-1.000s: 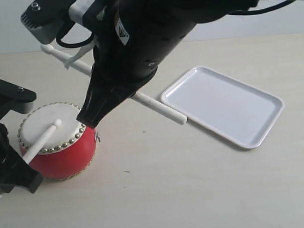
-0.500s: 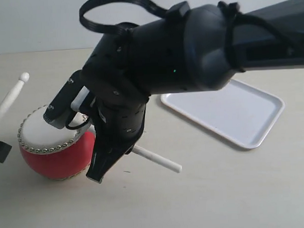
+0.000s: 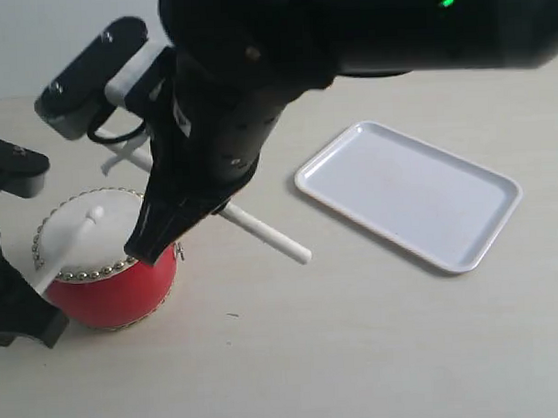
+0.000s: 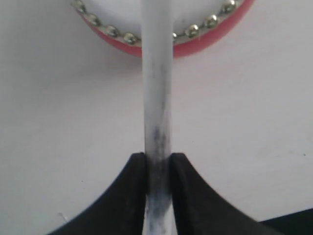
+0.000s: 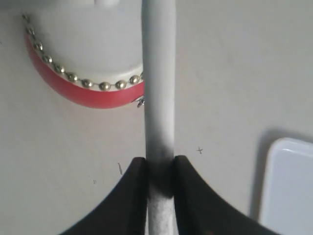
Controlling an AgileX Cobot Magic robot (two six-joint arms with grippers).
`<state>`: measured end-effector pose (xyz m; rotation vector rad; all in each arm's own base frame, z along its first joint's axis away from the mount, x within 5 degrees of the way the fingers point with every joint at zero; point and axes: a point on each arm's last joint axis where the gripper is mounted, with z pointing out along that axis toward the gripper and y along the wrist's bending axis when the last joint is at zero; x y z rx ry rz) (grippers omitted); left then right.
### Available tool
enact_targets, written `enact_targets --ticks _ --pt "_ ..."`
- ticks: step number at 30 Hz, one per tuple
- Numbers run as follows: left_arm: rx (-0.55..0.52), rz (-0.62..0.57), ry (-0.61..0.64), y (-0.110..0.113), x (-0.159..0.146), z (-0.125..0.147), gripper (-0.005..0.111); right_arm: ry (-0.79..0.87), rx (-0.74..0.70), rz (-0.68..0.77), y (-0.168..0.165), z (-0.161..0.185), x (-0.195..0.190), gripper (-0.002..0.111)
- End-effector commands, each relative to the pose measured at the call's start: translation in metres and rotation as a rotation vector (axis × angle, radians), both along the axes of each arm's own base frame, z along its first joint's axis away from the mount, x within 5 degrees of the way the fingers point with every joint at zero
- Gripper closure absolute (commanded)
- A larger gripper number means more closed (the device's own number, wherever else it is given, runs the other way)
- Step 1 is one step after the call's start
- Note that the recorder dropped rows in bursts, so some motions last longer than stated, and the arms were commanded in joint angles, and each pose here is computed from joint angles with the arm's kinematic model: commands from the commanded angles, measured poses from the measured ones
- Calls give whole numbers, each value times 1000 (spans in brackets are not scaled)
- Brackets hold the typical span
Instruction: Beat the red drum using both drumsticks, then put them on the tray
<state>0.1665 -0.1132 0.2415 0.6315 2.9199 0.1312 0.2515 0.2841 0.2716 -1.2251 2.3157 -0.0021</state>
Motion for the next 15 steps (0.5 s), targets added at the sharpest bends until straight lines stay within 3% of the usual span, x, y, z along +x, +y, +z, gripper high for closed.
enact_targets --ticks 1,7,15 --pt "9 -67 121 -10 4 -19 107 -55 66 -1 -10 32 -8 108" --pt "39 -89 76 -10 11 -22 107 -52 66 -4 -11 33 -9 108" --pt "141 96 -196 20 10 16 107 27 -26 -5 5 -13 3 108"
